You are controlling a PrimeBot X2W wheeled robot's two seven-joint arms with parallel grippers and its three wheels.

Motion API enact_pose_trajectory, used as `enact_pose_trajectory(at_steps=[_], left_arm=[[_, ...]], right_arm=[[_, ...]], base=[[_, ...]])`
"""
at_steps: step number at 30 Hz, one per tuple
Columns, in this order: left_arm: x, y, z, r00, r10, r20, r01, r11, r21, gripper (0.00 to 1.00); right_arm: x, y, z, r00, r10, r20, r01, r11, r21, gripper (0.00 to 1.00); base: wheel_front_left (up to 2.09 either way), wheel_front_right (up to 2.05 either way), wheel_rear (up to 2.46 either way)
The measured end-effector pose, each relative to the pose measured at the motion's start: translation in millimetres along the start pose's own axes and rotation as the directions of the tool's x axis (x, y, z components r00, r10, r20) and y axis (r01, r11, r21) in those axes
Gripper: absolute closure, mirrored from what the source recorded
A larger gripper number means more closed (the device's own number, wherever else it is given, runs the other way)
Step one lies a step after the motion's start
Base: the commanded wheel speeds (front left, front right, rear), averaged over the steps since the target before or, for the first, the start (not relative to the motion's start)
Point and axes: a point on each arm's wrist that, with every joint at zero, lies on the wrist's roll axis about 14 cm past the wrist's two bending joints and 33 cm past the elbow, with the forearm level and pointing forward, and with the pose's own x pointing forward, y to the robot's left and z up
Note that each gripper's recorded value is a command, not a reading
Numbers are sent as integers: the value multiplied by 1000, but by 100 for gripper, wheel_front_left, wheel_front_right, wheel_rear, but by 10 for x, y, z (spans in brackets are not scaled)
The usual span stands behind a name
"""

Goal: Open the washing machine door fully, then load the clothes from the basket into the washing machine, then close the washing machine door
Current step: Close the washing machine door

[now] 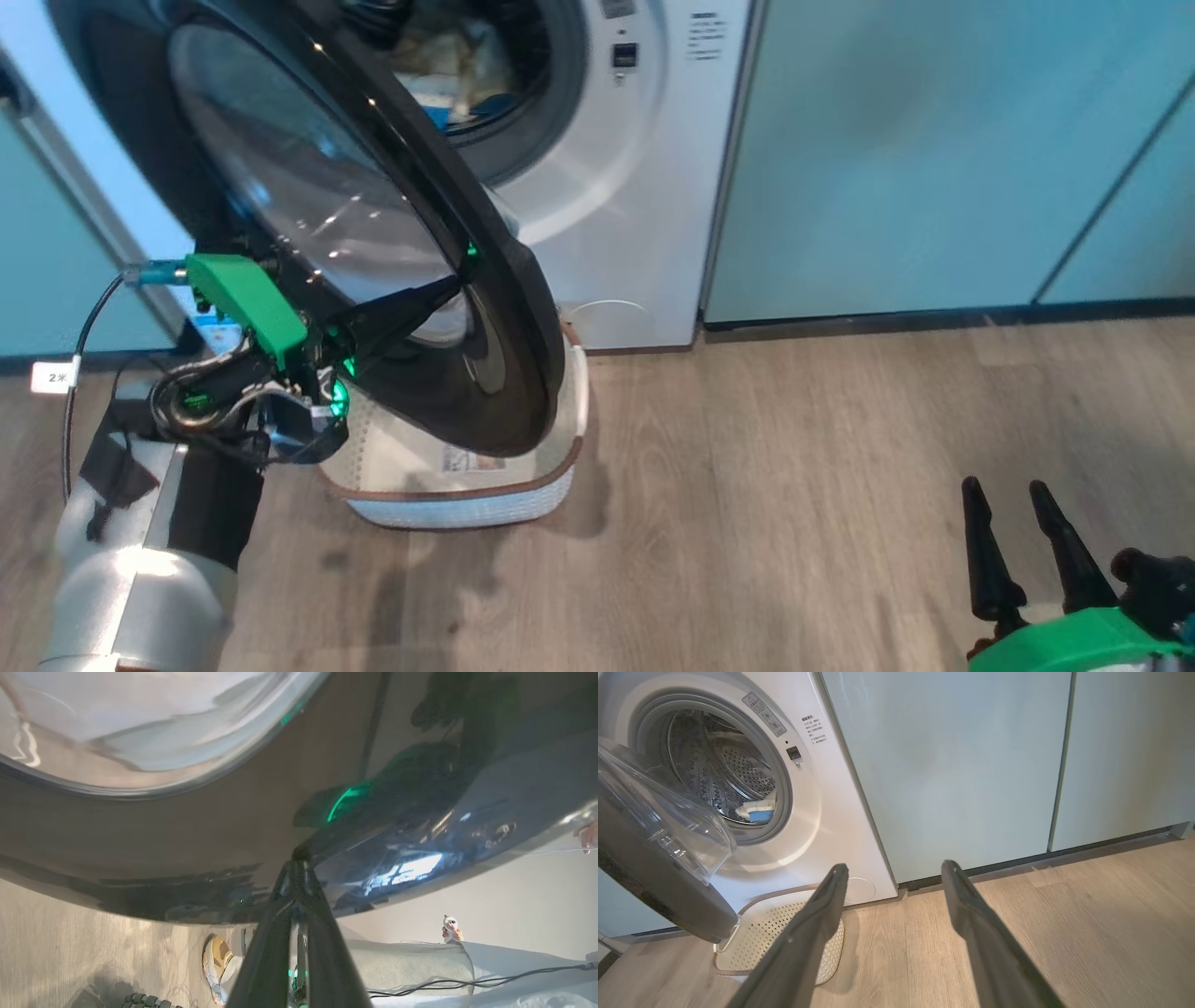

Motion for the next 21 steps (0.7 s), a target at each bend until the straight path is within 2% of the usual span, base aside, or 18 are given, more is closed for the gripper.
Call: enact_pose_trajectory(at_steps=[7, 18, 19, 21], left_arm=[[176, -6, -69, 1000, -13, -27, 13, 1000, -8, 100], [32, -31, 0, 1000, 0, 27, -1, 1000, 29, 100], [-3, -14, 12, 999, 6, 40, -8, 999, 33, 95], [-89, 41, 35, 997, 28, 66, -31, 999, 41, 69]], right_arm=[[-80, -121, 21, 999, -43, 6, 43, 999, -2, 0], [-5, -27, 30, 1000, -9, 10, 9, 1000, 0, 0], [8, -6, 26, 1000, -2, 9, 2, 1000, 1, 0], [37, 41, 18, 1000, 14, 6, -14, 1000, 2, 0]], base=[[0, 0, 0], [0, 0, 0], [0, 0, 0], [0, 0, 0]])
